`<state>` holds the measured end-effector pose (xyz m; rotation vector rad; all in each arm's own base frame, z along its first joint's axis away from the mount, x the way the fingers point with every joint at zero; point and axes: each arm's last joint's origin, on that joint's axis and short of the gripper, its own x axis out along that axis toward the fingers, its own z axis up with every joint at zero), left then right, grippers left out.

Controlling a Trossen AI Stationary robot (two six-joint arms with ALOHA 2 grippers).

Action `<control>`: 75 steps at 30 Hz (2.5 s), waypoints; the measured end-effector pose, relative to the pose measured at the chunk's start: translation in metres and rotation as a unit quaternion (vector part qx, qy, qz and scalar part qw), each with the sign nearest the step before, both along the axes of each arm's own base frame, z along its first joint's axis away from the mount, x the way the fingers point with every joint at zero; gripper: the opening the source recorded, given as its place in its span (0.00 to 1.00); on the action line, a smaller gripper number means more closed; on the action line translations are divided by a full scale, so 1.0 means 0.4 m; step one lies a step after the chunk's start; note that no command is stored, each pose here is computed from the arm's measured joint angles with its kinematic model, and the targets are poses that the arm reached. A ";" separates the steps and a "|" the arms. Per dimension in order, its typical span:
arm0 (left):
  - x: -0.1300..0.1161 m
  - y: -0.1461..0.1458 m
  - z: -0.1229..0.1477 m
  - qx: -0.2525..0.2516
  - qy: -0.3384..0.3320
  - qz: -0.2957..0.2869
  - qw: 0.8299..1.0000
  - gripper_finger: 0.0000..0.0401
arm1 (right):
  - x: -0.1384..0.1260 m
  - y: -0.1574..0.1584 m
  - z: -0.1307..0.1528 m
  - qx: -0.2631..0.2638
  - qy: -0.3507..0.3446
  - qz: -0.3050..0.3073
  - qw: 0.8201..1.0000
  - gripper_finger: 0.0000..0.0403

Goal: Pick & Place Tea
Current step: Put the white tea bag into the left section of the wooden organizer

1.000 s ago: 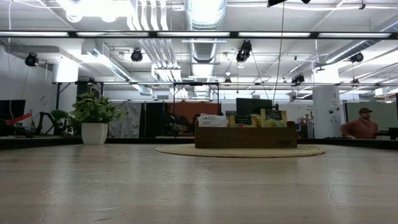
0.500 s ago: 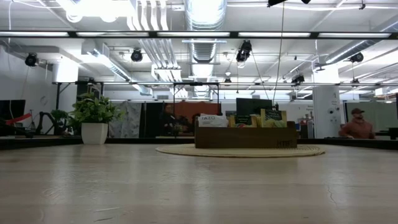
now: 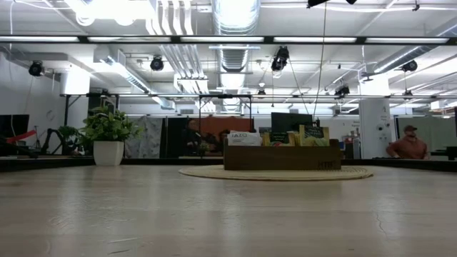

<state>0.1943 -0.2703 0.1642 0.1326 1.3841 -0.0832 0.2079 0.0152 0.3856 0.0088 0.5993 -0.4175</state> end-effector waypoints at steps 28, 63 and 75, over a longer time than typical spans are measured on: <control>0.185 0.740 0.482 -0.266 -0.360 0.173 0.877 0.00 | 0.000 0.001 0.000 0.007 -0.002 -0.001 1.000 0.02; 0.469 1.063 0.284 -0.300 -0.221 0.130 0.919 0.00 | -0.168 -0.025 0.037 0.013 -0.005 -0.027 1.000 0.02; 0.451 1.134 0.235 -0.282 -0.202 0.160 0.924 0.00 | -0.159 -0.024 0.031 0.009 0.008 -0.027 1.000 0.02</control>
